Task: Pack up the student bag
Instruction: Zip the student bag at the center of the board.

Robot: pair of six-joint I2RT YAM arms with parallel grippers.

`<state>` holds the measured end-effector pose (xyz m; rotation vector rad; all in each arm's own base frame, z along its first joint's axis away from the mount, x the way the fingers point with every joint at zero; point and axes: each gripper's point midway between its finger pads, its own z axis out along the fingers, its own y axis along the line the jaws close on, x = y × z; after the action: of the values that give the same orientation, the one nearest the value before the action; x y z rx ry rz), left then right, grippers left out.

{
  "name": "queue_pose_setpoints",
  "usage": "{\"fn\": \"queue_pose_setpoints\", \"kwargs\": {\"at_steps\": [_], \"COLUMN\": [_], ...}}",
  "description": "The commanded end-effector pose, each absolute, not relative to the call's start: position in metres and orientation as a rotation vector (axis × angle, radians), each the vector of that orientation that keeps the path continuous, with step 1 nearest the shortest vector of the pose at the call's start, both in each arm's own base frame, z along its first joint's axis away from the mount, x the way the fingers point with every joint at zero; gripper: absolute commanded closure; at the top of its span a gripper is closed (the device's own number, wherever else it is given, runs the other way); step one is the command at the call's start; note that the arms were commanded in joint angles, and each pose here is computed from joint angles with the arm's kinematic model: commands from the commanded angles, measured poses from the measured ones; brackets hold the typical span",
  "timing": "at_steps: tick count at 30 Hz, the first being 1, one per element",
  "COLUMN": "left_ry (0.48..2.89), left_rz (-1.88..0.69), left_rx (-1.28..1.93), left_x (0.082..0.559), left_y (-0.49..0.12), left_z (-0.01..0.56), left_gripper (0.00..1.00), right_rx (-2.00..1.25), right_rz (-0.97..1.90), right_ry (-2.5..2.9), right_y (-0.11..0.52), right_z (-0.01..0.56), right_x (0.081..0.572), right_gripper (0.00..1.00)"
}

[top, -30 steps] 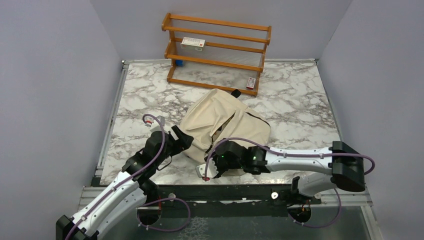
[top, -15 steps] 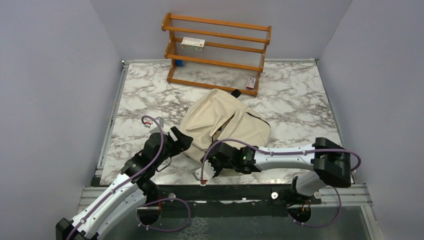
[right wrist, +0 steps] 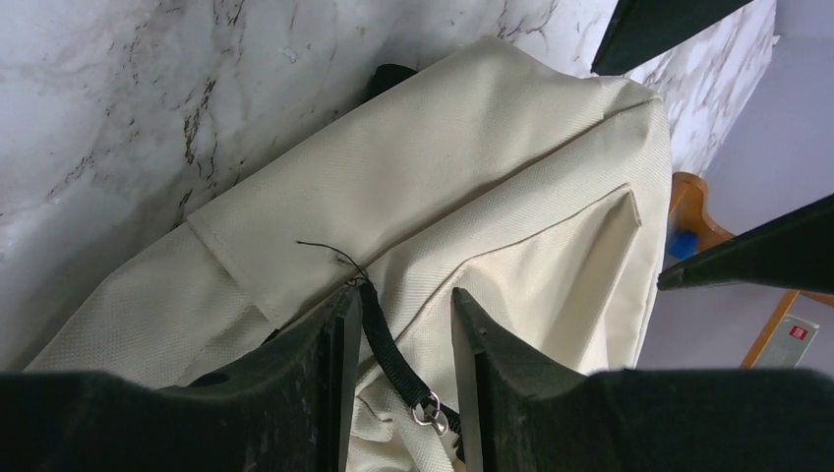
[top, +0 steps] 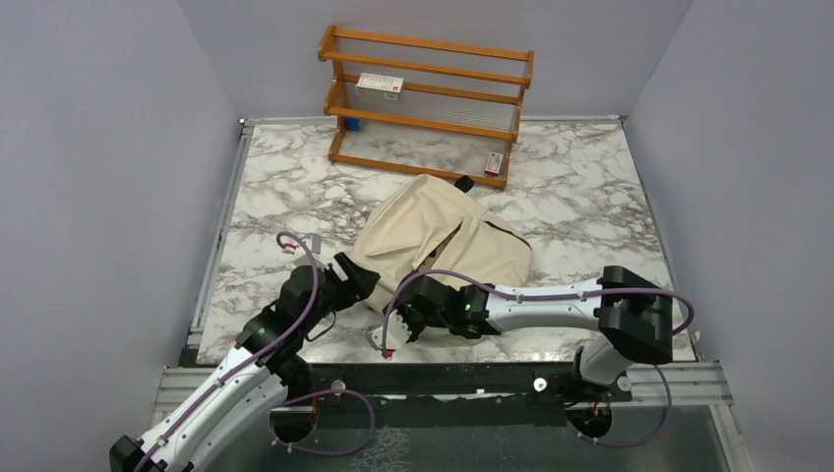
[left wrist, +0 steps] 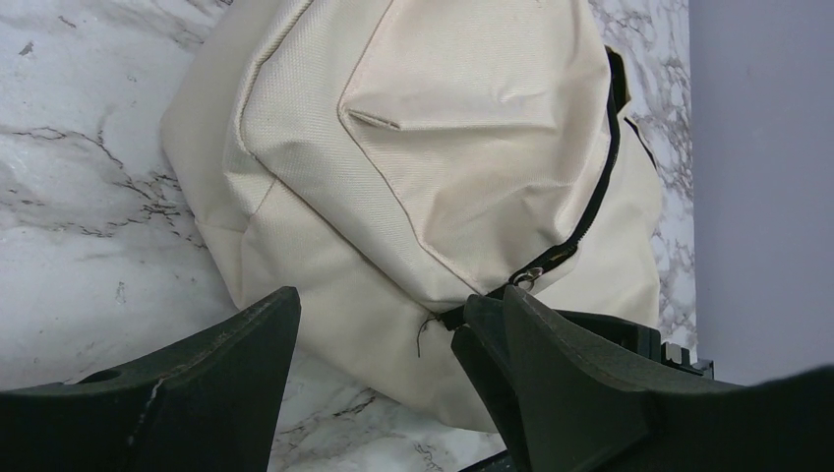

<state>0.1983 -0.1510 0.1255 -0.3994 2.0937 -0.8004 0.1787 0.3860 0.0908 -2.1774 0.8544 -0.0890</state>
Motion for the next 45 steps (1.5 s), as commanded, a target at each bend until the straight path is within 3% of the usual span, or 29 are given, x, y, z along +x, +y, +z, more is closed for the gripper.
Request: {"fn": "queue_pose_setpoints", "kwargs": {"at_steps": [1,20,29,41,45], "left_ry": [2.091,2.09,2.085,2.083,2.084], "left_rz": [-0.834,-0.861,-0.863,-0.86,-0.858], "left_rx": [-0.402,-0.41,-0.404,-0.41,-0.41], "left_x": [0.196,0.194,0.194,0.193,0.193], "left_y": [-0.154,-0.156,-0.156,-0.154,-0.154], "left_z": [0.125,0.125,0.127,0.127,0.128], "left_gripper": [0.24,0.24,0.24,0.24,0.24], "right_rx": [-2.201,-2.217,-2.158,-2.032,-2.01], "right_rz": [-0.104,-0.126,-0.162,0.011,0.073], "right_ry": [0.85,0.977,1.017,1.104,1.152], "right_y": [0.389,0.363,0.369,0.381,0.378], "right_z": [0.092,0.085,0.089,0.108,0.105], "right_x": [0.179,0.195,0.215,0.204,0.197], "right_gripper": [0.58,0.59,0.71,0.99,0.99]}}
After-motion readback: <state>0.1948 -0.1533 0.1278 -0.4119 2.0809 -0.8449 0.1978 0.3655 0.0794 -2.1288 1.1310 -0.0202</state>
